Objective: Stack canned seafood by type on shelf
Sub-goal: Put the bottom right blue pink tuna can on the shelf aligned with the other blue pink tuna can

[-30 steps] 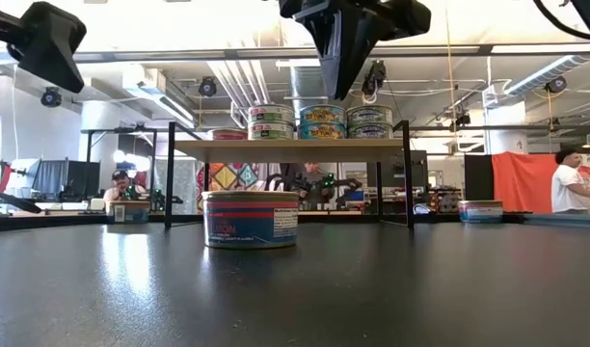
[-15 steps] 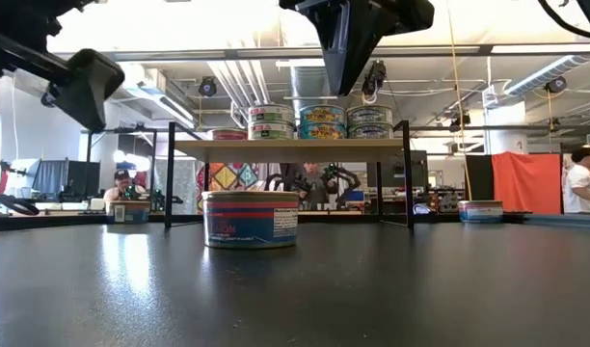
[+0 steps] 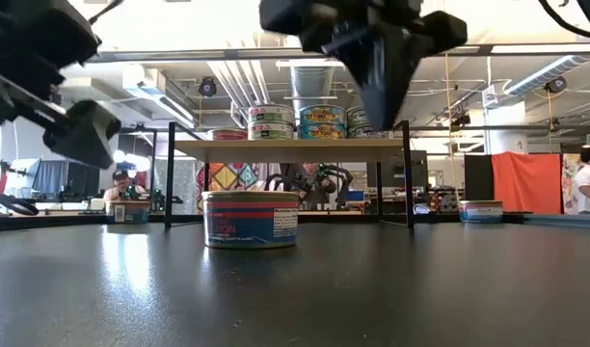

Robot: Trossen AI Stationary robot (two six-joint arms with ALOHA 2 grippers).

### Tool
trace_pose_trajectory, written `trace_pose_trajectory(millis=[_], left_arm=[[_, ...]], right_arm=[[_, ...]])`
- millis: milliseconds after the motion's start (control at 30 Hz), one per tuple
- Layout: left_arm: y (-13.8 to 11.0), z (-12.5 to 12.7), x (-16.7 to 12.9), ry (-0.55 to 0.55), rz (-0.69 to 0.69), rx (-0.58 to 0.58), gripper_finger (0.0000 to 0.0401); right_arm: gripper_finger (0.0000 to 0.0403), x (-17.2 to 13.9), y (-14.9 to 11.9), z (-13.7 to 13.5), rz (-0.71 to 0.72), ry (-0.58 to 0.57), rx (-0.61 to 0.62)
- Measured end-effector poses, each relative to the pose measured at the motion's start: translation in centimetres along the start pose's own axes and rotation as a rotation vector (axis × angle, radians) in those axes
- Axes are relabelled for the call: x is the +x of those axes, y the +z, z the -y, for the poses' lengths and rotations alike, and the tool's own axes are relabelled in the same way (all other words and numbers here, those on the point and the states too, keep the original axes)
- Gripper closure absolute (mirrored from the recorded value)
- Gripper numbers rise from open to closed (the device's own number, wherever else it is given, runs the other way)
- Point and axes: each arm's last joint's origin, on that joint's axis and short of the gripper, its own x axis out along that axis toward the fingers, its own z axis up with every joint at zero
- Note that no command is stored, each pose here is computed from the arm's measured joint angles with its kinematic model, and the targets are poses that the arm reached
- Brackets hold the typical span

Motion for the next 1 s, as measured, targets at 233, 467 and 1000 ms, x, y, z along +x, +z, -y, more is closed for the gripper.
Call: trace_pose_trajectory(millis=[233,467,1000], left_arm=[[-0.1,-1.1,0.5,0.045,0.013,-0.009,0.0001],[-0.4,-2.0,2.1,0.092,-0.005,0.037,0.0001],[-1.4,-5.2,5.8,0.151,-0.05,0.075,0.0001]], right_arm=[[0.039,3.2,1.8,0.9,-0.048,-0.06,0.008],[0.039,5.0,3.9,0.5,-0.041,0.054,-0.02],[0.039,7.7,2.9,0.3,-0.08,0.055,-0.082]])
